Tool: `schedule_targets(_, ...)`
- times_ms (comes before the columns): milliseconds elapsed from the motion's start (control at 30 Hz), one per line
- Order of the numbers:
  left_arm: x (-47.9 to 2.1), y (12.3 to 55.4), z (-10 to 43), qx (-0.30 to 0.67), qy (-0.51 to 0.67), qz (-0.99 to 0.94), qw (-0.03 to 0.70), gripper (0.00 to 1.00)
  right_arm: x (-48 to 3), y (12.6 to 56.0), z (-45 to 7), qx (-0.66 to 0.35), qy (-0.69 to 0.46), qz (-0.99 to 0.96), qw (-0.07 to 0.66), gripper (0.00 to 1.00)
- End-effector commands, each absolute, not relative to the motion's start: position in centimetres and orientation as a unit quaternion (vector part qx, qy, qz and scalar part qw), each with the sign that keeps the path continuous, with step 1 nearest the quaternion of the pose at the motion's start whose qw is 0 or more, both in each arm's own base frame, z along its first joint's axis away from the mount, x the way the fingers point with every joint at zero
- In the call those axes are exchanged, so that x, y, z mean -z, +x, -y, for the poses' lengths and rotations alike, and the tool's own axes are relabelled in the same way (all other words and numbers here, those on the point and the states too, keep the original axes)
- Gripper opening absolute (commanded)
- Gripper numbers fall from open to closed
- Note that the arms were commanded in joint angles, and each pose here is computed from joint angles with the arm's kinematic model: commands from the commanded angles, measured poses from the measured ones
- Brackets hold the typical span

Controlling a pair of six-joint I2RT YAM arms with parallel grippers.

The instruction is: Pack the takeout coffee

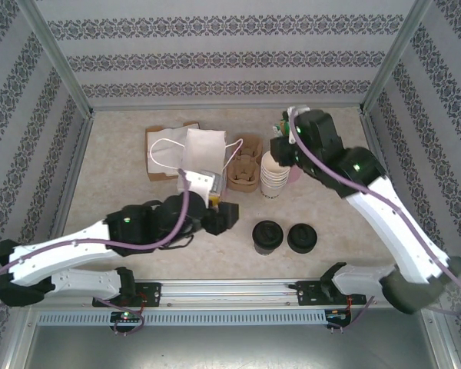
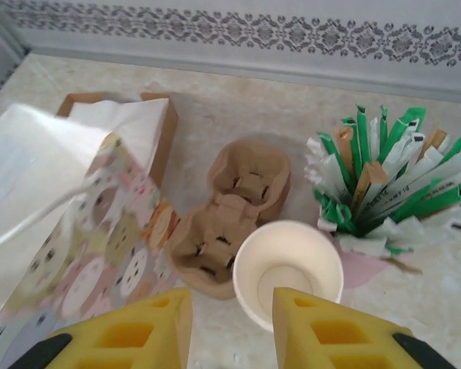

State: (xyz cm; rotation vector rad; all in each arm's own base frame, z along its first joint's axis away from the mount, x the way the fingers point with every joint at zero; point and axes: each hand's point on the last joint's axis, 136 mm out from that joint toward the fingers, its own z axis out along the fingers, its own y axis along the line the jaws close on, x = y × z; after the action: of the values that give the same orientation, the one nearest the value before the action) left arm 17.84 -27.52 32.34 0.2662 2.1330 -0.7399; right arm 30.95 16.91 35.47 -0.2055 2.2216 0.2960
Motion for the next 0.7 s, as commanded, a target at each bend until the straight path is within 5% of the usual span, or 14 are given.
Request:
schedule_targets(0, -33.7, 19.3, 21.4, 0.194, 0.100, -0.853, 0.474, 0.64, -36.3, 33.0, -18.3, -0.164, -0.078, -0.890, 0.419, 0.34)
schedule_targets(267, -34.2, 21.7, 12.9, 0.168, -0.019, -0.856, 0.489, 0.65, -33.3, 38.8, -20.7, -0.174, -0.026, -0.916, 0.360, 0.33)
schedule_targets(667, -30.9, 22.9, 8.9, 0.153, -0.110, -0.878, 0.440, 0.66, -27.0, 43.3, -22.9, -0.132, 0.033, -0.945, 0.296, 0.33)
